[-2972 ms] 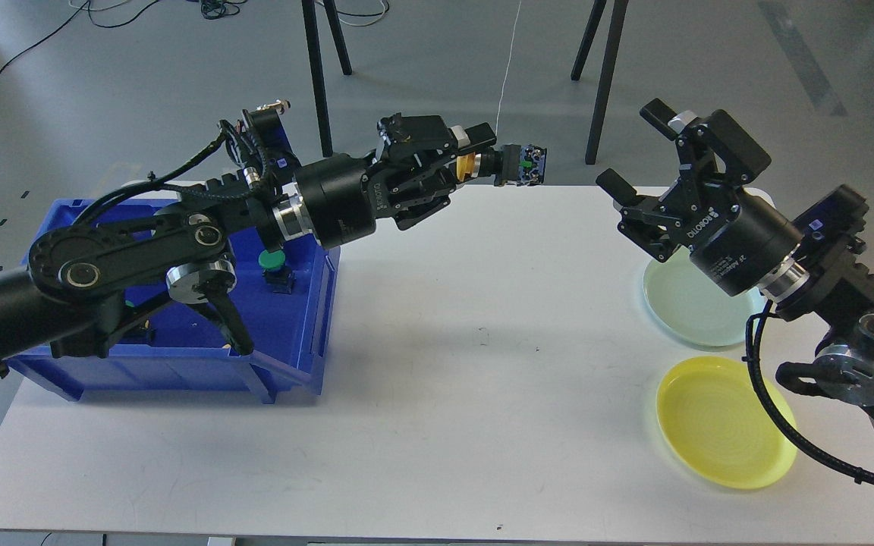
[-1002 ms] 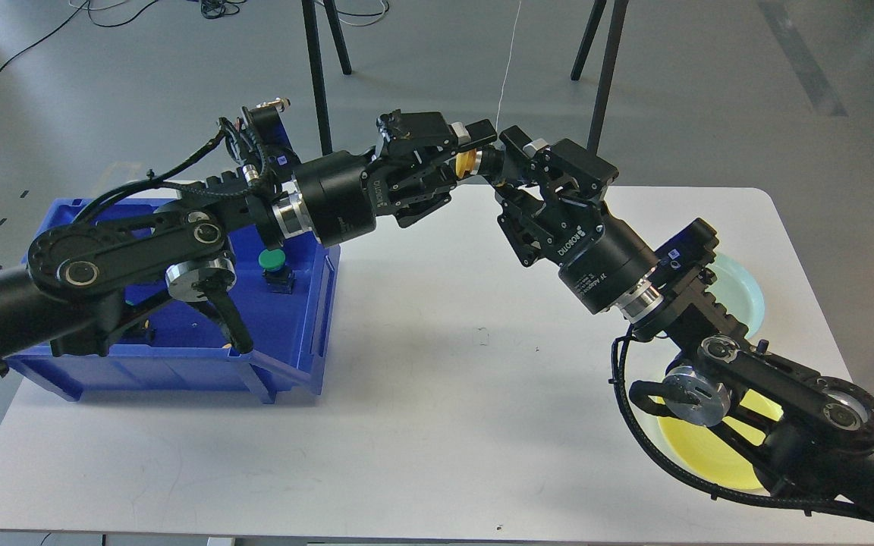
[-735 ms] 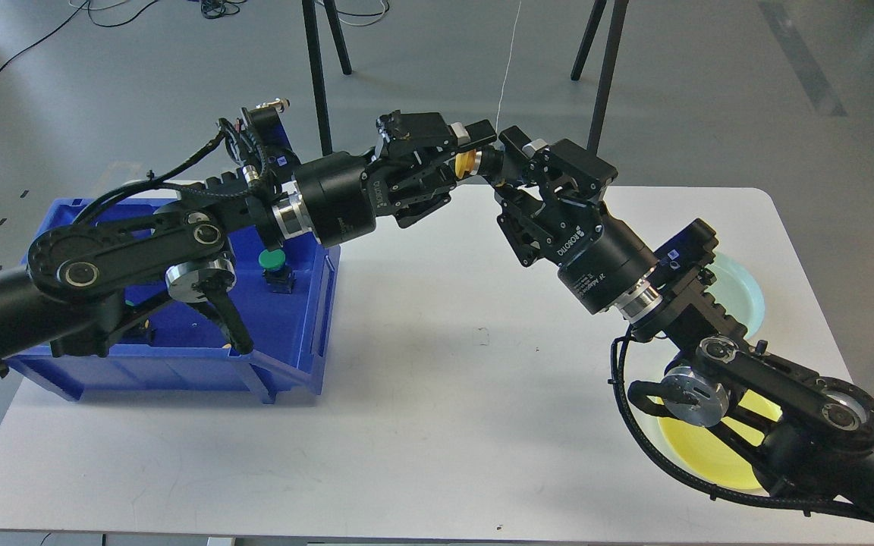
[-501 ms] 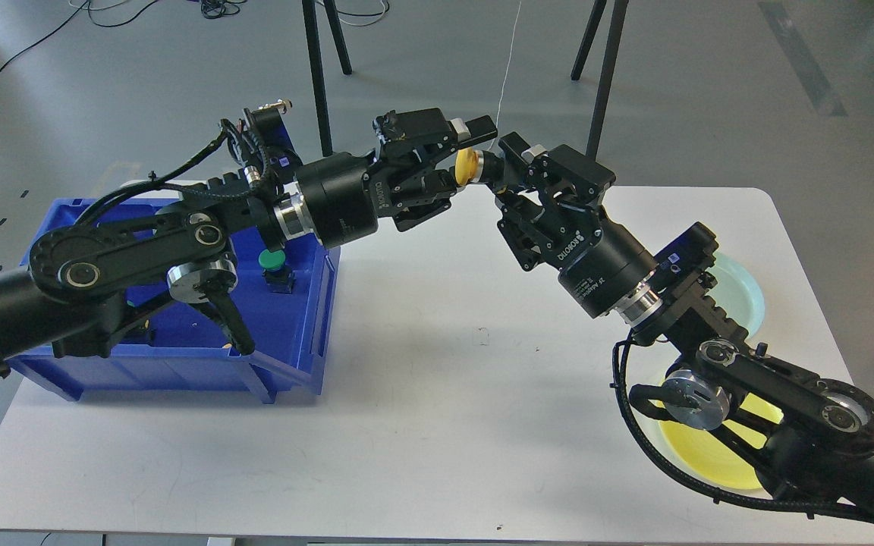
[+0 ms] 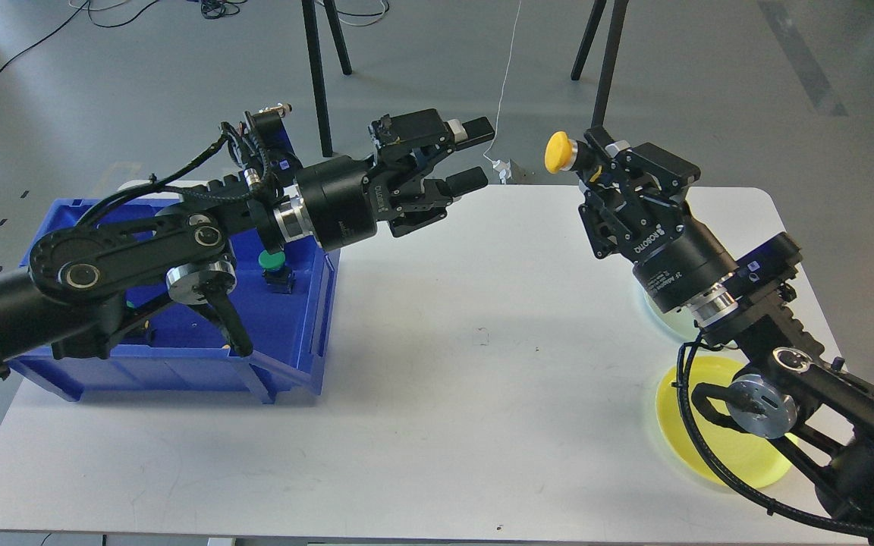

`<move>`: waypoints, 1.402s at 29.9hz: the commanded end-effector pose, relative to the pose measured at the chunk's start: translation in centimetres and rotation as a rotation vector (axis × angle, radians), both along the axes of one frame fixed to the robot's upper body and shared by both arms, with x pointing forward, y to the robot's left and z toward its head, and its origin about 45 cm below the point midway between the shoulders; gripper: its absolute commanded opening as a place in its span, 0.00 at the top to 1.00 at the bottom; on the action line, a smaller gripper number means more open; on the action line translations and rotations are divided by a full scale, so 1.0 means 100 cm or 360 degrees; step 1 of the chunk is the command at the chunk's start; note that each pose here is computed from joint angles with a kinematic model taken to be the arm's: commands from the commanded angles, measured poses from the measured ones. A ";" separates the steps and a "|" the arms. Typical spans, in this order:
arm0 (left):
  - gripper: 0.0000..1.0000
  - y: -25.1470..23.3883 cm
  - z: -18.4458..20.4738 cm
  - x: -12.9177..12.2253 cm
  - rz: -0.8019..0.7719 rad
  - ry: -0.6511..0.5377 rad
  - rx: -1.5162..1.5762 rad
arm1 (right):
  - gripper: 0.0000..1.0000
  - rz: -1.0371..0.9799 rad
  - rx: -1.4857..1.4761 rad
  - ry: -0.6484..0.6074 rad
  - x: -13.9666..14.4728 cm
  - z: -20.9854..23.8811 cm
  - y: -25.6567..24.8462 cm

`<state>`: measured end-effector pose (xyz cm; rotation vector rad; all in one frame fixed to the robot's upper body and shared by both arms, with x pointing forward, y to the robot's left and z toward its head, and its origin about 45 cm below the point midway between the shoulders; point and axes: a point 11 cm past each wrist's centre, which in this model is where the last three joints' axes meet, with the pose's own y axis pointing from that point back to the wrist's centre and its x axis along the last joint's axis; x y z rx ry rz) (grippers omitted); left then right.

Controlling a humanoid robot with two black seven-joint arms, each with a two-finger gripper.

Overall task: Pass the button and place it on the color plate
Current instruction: 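Open the left gripper and pull the button away with the right gripper, then carry the button to the yellow plate and open the right gripper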

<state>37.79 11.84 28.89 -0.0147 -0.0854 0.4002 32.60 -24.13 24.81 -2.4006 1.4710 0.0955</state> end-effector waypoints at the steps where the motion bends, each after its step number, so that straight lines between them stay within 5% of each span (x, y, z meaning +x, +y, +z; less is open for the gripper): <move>1: 0.28 0.000 0.000 0.000 0.0003 0.0000 0.0000 | 0.97 -0.0199 0.0028 0.0113 -0.026 -0.023 -0.042; 13: 0.26 0.000 0.000 0.000 0.0001 0.0001 -0.0001 | 0.94 -0.0765 -0.0250 0.0772 -0.157 -0.132 -0.141; 17: 0.26 0.000 0.000 0.000 0.0001 0.0001 -0.0001 | 0.83 -0.0836 -0.0288 0.0859 -0.168 -0.151 -0.153; 22: 0.25 -0.001 0.000 0.000 -0.0001 0.0001 -0.0002 | 0.58 -0.0879 -0.0269 0.0891 -0.167 -0.162 -0.156; 38: 0.25 -0.003 -0.001 -0.002 -0.0005 0.0003 -0.0007 | 0.29 -0.0823 -0.0218 0.0902 -0.158 -0.172 -0.134; 42: 0.25 -0.004 -0.001 -0.002 -0.0007 0.0003 -0.0008 | 0.04 -0.0817 -0.0189 0.0899 -0.157 -0.173 -0.130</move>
